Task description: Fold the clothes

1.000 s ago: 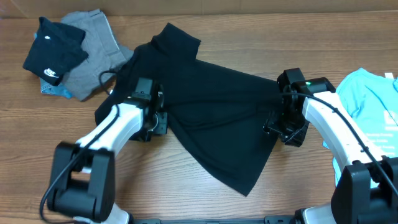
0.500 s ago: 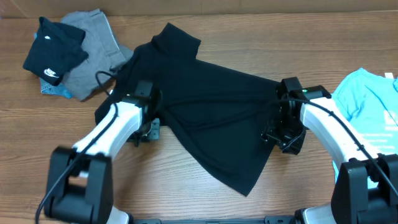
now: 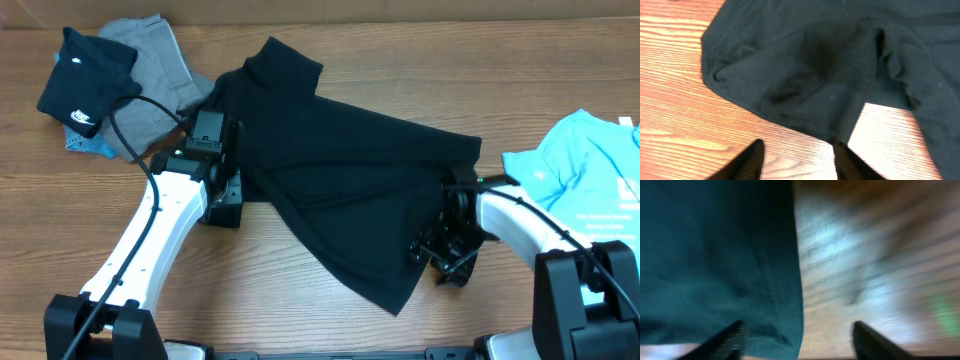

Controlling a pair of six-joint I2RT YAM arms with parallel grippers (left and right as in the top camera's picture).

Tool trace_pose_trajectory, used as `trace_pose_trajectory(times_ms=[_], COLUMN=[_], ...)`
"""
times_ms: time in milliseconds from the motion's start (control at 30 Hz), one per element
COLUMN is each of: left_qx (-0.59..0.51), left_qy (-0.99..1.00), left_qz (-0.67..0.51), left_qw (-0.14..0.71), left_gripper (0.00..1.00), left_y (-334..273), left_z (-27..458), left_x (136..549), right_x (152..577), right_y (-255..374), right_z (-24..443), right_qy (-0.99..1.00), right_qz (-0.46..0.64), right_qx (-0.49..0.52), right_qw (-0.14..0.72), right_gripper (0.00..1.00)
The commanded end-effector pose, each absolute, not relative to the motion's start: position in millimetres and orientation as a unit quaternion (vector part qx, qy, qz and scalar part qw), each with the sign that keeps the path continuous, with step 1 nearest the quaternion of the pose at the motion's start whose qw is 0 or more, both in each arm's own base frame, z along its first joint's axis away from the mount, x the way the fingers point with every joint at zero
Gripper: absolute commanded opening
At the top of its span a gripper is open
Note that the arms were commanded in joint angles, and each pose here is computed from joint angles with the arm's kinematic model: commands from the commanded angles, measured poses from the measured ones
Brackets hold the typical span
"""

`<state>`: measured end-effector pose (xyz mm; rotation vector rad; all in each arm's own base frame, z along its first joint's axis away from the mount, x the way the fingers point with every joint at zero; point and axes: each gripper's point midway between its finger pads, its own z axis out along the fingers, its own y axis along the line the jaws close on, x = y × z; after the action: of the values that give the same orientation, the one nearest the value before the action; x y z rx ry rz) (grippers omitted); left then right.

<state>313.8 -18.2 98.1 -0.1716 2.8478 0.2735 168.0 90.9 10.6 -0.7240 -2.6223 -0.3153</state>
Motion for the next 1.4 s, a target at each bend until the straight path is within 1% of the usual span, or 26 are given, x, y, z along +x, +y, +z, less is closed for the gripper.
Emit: trace_pose_trajectory(times_ms=[0, 100, 133, 233, 300, 333, 400, 533, 600, 633, 667, 700, 733, 767, 800, 867, 967, 1100, 1300, 1367], left_qx=[-0.057, -0.055, -0.049, -0.044, -0.043, -0.042, -0.041, -0.040, -0.039, -0.039, -0.038, -0.037, -0.037, -0.036, -0.034, -0.031, -0.010, 0.010, 0.017, 0.022], left_qy=[0.987, 0.987, 0.988, 0.989, 0.990, 0.990, 0.991, 0.992, 0.993, 0.993, 0.993, 0.994, 0.995, 0.996, 0.997, 0.998, 1.000, 1.000, 1.000, 1.000], left_qz=[0.073, 0.077, 0.078, 0.080, 0.083, 0.085, 0.088, 0.091, 0.091, 0.091, 0.088, 0.080, 0.070, 0.060, 0.047, 0.034, 0.010, 0.005, -0.001, -0.007], left_qw=[0.130, 0.129, 0.127, 0.117, 0.106, 0.101, 0.090, 0.076, 0.071, 0.068, 0.063, 0.059, 0.054, 0.050, 0.042, 0.032, 0.010, -0.010, 0.008, 0.014], left_gripper=[0.53, 0.57, 0.58, 0.62, 0.62, 0.62, 0.62, 0.63, 0.63, 0.63, 0.64, 0.64, 0.64, 0.64, 0.64, 0.64, 0.64, 0.64, 0.66, 0.66], left_y=[-25, -23, -24, -23, -23, -23, -22, -22, -22, -23, -24, -27, -31, -34, -39, -44, -54, -57, -62, -65], left_z=[95, 93, 92, 87, 82, 80, 75, 67, 63, 62, 59, 57, 55, 52, 49, 45, 35, 18, 4, 2], left_x=[313, 314, 315, 313, 311, 310, 308, 306, 306, 306, 305, 304, 304, 303, 302, 299, 291, 279, 280, 282], right_x=[156, 159, 162, 172, 181, 187, 201, 238, 258, 266, 274, 283, 288, 291, 290, 283, 271, 258, 250, 246], right_y=[111, 115, 118, 117, 110, 101, 80, 28, -1, -10, -17, -21, -21, -20, -20, -19, -11, 1, 12, 14], right_z=[11, 2, 0, -6, -9, -10, -10, 8, 23, 30, 36, 45, 52, 58, 64, 68, 69, 72, 76, 75], right_qy=[-0.921, -0.918, -0.917, -0.921, -0.928, -0.931, -0.932, -0.926, -0.917, -0.913, -0.912, -0.913, -0.917, -0.921, -0.924, -0.925, -0.930, -0.937, -0.941, -0.941], right_qz=[-0.174, -0.190, -0.204, -0.207, -0.191, -0.173, -0.132, -0.065, -0.038, -0.036, -0.040, -0.052, -0.066, -0.077, -0.081, -0.077, -0.089, -0.114, -0.138, -0.137], right_qx=[-0.265, -0.275, -0.273, -0.274, -0.278, -0.287, -0.316, -0.369, -0.397, -0.406, -0.408, -0.405, -0.392, -0.382, -0.374, -0.372, -0.354, -0.324, -0.295, -0.294], right_qw=[0.226, 0.212, 0.205, 0.182, 0.160, 0.146, 0.119, 0.056, 0.021, 0.008, -0.003, -0.012, -0.017, -0.016, -0.009, 0.005, 0.035, 0.066, 0.087, 0.094], right_gripper=[0.65, 0.65, 0.61, 0.38, 0.18, 0.12, 0.07, 0.06, 0.06, 0.09, 0.15, 0.25, 0.36, 0.45, 0.51, 0.58, 0.61, 0.61, 0.62, 0.66])
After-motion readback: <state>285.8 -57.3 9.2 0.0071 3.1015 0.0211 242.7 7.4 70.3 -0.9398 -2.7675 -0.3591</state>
